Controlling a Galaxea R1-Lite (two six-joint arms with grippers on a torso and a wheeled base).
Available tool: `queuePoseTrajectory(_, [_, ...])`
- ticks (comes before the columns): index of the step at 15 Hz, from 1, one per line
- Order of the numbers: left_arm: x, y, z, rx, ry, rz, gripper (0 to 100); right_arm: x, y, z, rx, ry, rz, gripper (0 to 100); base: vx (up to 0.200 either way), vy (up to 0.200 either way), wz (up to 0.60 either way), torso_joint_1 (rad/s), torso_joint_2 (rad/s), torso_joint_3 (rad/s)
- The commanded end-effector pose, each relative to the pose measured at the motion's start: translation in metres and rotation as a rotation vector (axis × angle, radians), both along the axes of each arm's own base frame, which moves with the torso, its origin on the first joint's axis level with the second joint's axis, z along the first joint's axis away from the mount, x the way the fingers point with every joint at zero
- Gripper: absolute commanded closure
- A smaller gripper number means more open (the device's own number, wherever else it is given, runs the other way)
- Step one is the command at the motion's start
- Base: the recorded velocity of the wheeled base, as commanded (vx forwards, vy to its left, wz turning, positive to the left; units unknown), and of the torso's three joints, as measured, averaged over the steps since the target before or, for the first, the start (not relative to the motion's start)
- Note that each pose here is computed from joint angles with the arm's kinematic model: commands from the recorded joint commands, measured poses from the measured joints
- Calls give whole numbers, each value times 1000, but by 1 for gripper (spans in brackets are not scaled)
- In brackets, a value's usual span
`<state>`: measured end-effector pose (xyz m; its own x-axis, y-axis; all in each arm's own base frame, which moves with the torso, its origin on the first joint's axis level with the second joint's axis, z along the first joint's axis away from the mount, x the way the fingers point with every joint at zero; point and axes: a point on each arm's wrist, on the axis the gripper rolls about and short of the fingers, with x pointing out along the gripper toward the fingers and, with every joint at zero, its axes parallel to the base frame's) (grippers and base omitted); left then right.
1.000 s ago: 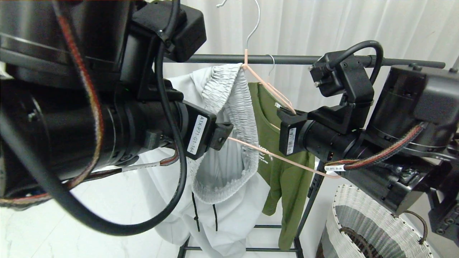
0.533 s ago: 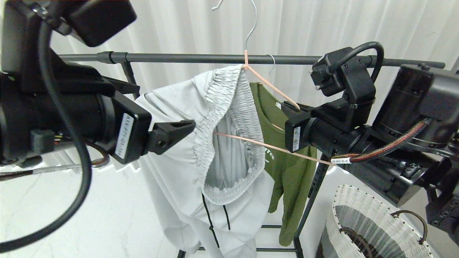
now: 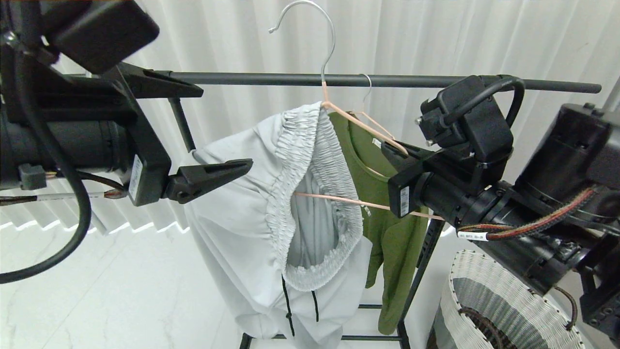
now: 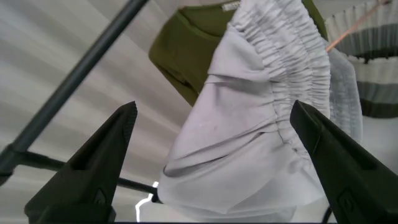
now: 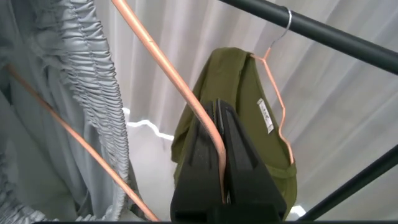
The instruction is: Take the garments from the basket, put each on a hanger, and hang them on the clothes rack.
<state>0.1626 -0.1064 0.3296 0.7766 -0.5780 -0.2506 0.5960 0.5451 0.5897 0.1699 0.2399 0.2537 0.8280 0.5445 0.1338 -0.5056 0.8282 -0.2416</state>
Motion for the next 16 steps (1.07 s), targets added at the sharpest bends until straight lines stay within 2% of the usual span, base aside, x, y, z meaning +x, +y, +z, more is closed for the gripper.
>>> queuePoseTrajectory(1, [8,-4,-8,19,27,2,0,-4,2,-1,-8,-2,13,100,0,0,0,0,0,0])
queuePoseTrajectory(3, [18,-11,-9,3,5,4,0,-9,6,0,-13,-11,35,100,0,0,0,0,0,0])
queuePoseTrajectory(6, [29,-17,-17,3,18,11,0,-16,10,2,-12,-41,58,100,0,0,0,0,0,0])
queuePoseTrajectory(9, [35,-17,-20,9,27,25,0,-18,10,4,-16,-62,65,100,0,0,0,0,0,0])
queuePoseTrajectory(13, [35,-14,-18,3,23,33,0,-26,4,14,-40,-130,122,100,0,0,0,0,0,0])
queuePoseTrajectory(14, [35,-14,-19,4,25,33,100,-28,5,15,-39,-131,130,100,0,0,0,0,0,0])
queuePoseTrajectory(16, [35,-14,-19,2,26,25,100,-31,5,16,-37,-136,140,100,0,0,0,0,0,0])
